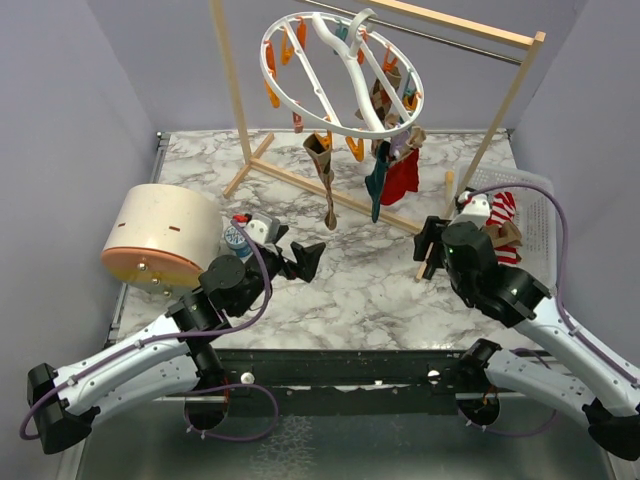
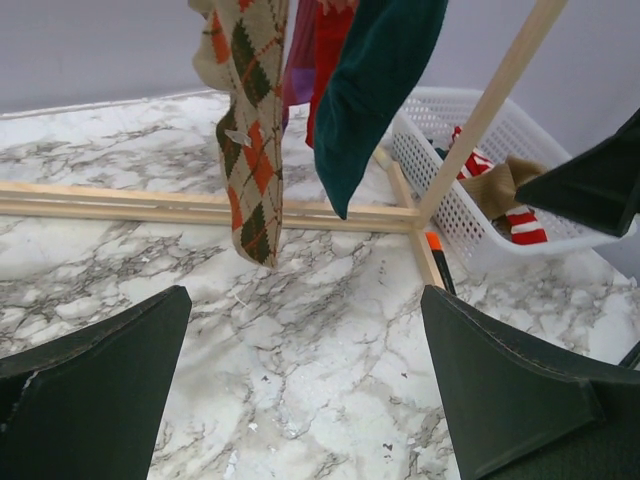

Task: Clip the socks to the hanger
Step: Pick up the sock from the bin.

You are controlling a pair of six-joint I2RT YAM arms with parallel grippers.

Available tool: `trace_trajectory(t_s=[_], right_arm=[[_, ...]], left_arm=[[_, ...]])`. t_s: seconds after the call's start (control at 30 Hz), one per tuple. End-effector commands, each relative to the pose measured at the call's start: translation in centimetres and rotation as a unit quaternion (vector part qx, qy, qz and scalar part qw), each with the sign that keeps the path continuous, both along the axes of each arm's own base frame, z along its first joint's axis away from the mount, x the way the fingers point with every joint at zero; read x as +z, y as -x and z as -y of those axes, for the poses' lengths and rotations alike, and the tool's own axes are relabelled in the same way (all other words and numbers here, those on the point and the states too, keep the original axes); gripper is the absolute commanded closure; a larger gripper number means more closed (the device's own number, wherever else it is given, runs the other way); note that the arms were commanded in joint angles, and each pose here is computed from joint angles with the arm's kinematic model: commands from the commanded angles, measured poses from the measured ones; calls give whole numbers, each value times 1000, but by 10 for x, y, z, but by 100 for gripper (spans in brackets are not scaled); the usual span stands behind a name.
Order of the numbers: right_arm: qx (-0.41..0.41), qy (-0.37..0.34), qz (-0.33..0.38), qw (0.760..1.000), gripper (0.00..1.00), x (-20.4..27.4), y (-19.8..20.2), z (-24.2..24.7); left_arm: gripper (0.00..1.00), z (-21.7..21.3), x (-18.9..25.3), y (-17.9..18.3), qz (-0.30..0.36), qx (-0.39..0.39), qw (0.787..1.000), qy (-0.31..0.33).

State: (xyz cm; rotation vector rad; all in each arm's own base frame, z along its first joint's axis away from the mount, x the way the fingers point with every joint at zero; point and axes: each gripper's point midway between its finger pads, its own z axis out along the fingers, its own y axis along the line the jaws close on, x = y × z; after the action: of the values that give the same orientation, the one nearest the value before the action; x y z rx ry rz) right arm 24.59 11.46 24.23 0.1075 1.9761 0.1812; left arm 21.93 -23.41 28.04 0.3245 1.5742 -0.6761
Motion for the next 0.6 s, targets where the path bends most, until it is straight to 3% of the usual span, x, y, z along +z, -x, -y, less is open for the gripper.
trace_trajectory(t_s=[0.0, 0.4, 0.57], right_arm=[[-39, 27, -42, 998, 33, -38, 0, 8], [-162, -50, -72, 983, 40, -50, -20, 67], [-226, -60, -33, 972, 42, -31, -17, 94]], left_arm=[[1, -17, 4, -3, 6, 39, 999, 33], [1, -15, 8, 2, -16, 30, 998, 50], [1, -16, 5, 2, -26, 34, 998, 49]])
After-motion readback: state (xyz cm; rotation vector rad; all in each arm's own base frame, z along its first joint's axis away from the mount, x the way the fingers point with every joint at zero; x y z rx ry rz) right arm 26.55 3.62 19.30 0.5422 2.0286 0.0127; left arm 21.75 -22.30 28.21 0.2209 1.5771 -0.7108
